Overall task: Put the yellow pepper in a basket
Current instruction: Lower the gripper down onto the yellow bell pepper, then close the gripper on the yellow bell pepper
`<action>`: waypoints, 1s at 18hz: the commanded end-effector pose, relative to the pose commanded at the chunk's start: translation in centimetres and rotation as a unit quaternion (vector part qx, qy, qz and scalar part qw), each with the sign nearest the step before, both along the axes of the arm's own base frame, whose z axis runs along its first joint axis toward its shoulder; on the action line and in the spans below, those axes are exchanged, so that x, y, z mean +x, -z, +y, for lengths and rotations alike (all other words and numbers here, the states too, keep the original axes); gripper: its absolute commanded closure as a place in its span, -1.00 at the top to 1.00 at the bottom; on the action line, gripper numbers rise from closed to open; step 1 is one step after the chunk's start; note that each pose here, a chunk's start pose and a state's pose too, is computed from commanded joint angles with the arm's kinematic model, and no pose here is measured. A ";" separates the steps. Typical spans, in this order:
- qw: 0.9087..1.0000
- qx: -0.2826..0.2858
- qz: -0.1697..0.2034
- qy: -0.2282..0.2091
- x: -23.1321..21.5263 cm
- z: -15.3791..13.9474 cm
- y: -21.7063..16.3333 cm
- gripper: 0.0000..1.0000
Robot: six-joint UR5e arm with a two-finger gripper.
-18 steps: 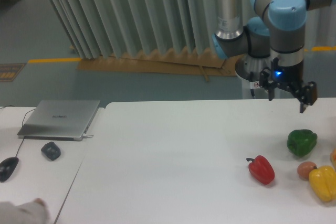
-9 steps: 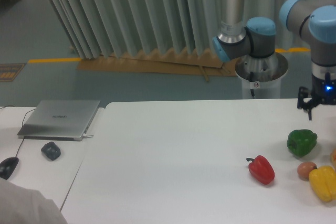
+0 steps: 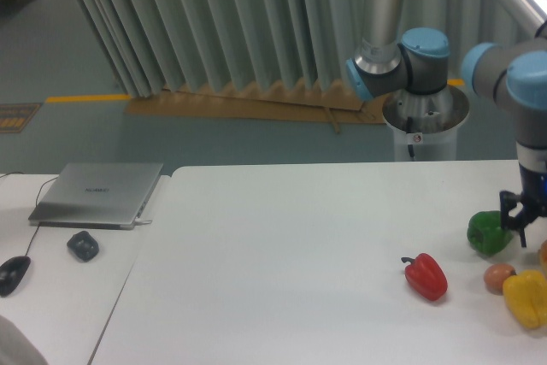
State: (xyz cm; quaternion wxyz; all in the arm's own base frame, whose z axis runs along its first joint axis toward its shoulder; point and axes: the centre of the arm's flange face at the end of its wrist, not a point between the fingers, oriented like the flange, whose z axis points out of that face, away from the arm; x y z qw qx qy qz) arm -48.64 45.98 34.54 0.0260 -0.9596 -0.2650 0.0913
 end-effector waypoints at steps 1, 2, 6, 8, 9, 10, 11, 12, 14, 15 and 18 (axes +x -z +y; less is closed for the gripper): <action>1.000 0.004 -0.005 -0.016 0.0 0.3 0.5 1.00; 0.999 0.015 -0.015 -0.025 0.1 0.5 0.9 1.00; 0.999 0.018 -0.023 -0.021 0.6 1.3 1.6 1.00; 0.999 0.021 -0.020 -0.020 0.6 1.4 1.1 1.00; 0.999 0.019 -0.022 -0.021 0.5 1.4 1.5 1.00; 0.999 0.017 -0.024 -0.021 0.3 1.5 1.9 1.00; 0.999 0.017 -0.024 -0.022 0.2 1.6 2.0 1.00; 0.999 0.018 -0.025 -0.024 0.3 1.6 2.0 1.00; 0.999 0.015 -0.029 -0.025 0.2 1.7 2.6 1.00; 0.999 0.012 -0.033 -0.026 0.3 1.8 3.4 1.00; 0.998 0.012 -0.039 -0.051 0.6 2.2 4.2 1.00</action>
